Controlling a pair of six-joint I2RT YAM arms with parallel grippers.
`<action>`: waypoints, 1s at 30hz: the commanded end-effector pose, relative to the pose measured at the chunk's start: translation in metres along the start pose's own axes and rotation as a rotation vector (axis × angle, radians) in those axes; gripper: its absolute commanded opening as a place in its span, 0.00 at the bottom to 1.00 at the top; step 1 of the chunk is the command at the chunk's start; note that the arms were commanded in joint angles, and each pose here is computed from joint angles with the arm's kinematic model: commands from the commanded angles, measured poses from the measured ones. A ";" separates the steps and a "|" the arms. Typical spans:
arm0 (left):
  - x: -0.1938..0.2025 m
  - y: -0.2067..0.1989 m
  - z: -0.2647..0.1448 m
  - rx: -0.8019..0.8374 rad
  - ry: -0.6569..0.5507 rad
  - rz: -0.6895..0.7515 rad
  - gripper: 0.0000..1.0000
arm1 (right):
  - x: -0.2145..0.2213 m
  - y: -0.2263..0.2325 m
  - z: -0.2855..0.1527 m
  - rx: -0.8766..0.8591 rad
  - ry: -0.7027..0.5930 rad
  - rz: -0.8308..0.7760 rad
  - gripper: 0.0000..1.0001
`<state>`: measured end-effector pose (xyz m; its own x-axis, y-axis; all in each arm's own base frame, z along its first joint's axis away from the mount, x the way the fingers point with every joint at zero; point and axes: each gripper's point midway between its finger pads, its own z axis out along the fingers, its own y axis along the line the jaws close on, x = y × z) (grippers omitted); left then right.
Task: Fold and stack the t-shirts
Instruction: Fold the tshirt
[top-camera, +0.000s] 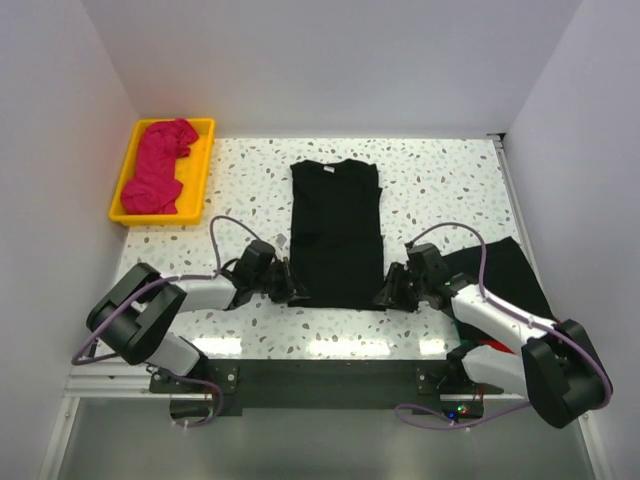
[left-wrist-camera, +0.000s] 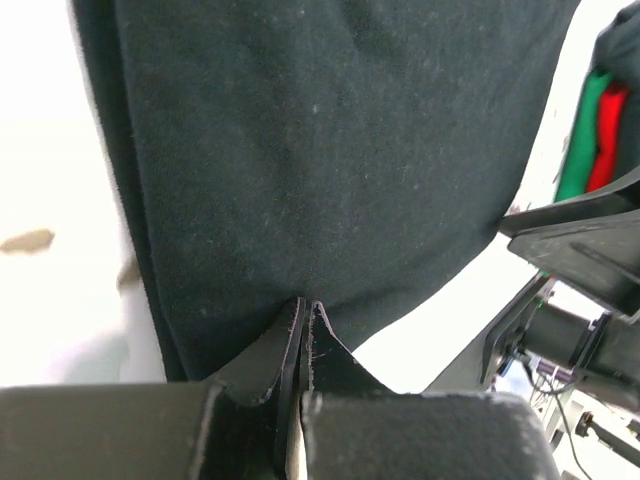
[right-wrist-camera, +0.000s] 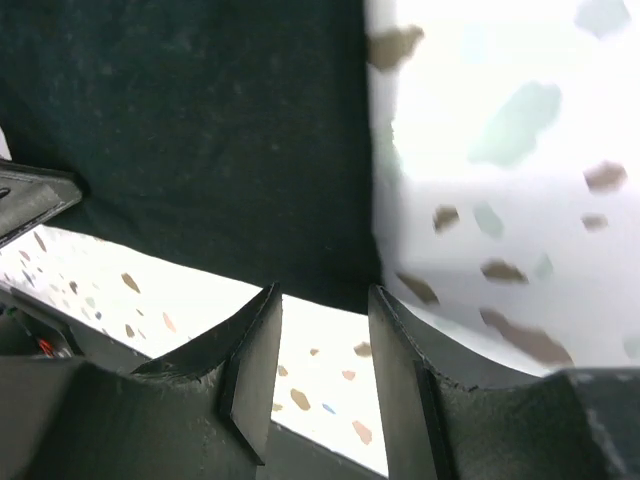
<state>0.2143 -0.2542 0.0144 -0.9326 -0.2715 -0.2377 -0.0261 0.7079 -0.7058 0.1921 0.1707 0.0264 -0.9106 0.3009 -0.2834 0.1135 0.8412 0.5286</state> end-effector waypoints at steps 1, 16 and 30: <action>0.024 0.027 -0.013 -0.119 0.049 -0.029 0.00 | 0.017 -0.008 -0.013 0.028 0.043 0.016 0.44; -0.094 -0.045 -0.010 -0.113 -0.127 0.099 0.00 | -0.103 0.089 -0.018 -0.071 -0.162 -0.104 0.30; -0.162 -0.016 0.019 -0.211 -0.207 0.036 0.00 | -0.173 0.050 0.041 0.027 -0.120 -0.021 0.25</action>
<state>0.3443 -0.2446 0.0399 -0.8771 -0.3355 -0.3439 -0.0964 0.8241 -0.5582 0.3499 0.1804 0.0591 -0.8753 0.3383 -0.3455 0.1443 0.8647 0.4811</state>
